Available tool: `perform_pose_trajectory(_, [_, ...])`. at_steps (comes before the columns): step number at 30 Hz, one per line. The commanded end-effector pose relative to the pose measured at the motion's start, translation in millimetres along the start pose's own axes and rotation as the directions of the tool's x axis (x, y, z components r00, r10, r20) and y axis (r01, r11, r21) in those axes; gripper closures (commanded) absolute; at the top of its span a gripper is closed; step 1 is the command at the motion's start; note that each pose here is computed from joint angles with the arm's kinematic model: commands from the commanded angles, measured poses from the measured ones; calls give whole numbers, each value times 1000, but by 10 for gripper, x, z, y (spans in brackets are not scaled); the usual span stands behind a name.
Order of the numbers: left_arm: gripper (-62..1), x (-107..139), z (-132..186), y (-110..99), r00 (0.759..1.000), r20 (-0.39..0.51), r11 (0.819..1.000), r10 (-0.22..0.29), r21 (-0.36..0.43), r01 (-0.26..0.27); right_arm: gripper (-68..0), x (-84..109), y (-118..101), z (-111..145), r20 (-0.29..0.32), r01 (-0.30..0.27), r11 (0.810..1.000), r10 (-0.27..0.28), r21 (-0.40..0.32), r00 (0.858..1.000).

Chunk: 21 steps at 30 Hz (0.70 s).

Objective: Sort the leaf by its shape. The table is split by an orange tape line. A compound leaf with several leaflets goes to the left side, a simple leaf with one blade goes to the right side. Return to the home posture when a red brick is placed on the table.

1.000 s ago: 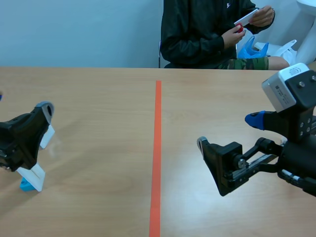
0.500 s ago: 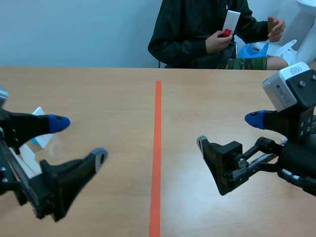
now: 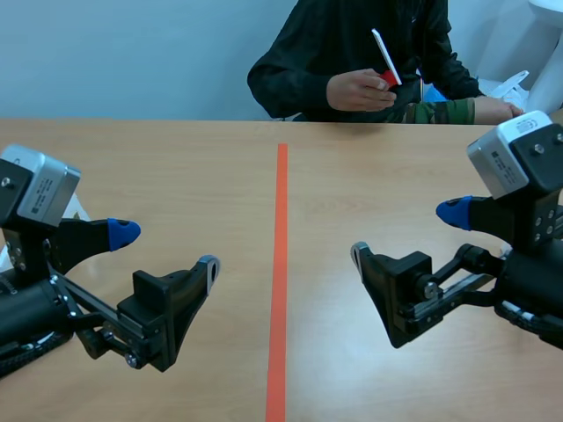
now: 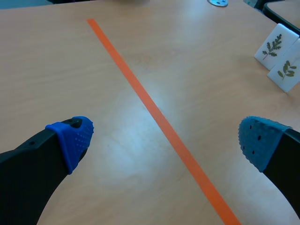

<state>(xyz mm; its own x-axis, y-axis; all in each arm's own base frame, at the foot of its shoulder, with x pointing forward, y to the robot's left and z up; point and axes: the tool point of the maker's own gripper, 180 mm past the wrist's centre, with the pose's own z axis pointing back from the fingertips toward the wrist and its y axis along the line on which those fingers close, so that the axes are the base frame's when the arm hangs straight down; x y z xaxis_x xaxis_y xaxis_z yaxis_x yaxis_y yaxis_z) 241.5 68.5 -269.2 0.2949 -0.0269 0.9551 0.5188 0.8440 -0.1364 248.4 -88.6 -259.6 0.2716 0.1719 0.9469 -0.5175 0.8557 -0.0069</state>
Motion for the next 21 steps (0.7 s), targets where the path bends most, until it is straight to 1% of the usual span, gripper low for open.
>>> perform_pose_trajectory(1, [-623,78,3,-7,1000,22,1000,-6,-6,6,-679,80,-34,-4,27,-11,1000,11,-2,1000])
perform_pose_trajectory(21, [-623,85,3,-11,1000,26,1000,-4,-9,5,-679,83,-49,-4,28,-10,1000,10,-10,1000])
